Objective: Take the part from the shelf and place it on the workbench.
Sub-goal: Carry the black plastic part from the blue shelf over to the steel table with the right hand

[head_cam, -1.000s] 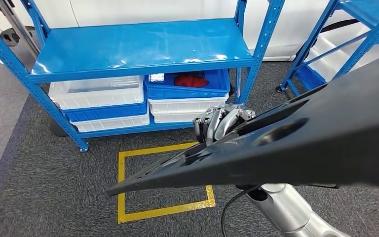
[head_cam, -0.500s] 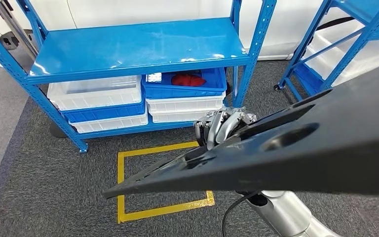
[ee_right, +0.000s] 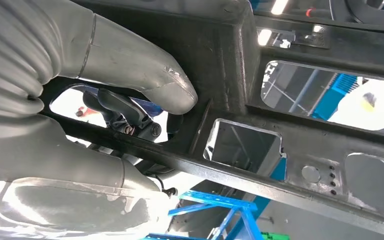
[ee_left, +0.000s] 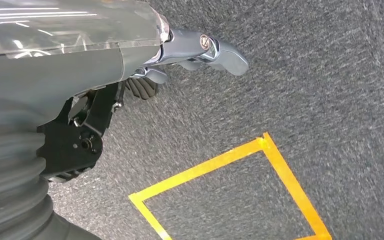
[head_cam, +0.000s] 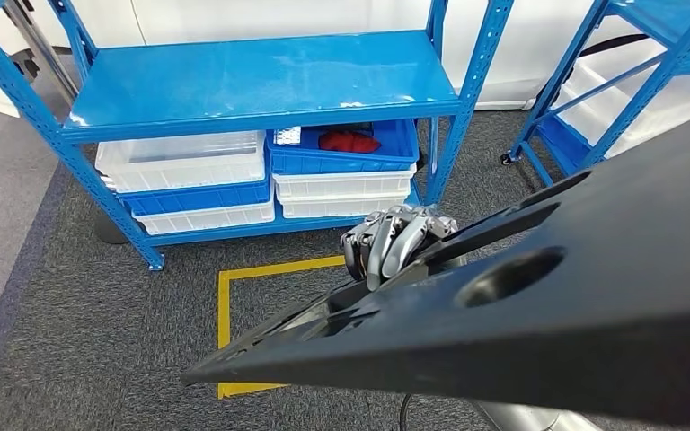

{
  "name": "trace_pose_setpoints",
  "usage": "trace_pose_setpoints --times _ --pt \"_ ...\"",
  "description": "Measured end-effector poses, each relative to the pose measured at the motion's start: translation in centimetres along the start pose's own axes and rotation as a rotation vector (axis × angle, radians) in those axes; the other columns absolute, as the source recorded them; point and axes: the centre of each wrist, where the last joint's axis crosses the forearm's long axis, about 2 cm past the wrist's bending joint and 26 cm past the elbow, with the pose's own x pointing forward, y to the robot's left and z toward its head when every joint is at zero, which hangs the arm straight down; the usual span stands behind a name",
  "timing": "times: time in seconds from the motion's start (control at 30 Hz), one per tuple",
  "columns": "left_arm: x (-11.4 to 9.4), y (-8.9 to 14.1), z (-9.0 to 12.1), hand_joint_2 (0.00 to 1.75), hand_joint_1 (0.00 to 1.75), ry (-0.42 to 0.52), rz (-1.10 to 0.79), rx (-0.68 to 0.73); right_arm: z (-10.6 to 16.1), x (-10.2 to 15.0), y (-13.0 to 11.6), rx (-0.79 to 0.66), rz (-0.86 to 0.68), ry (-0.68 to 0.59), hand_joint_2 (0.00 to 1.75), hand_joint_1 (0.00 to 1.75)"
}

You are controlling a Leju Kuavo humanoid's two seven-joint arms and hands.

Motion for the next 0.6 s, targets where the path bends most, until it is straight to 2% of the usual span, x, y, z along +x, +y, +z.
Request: trace_pose_setpoints --times 0.6 --pt "0.02 0.1 0.0 1.75 0.0 0.006 -0.003 0.001 -0.35 -0.02 0.0 0.012 -0.017 -0.012 1.75 1.75"
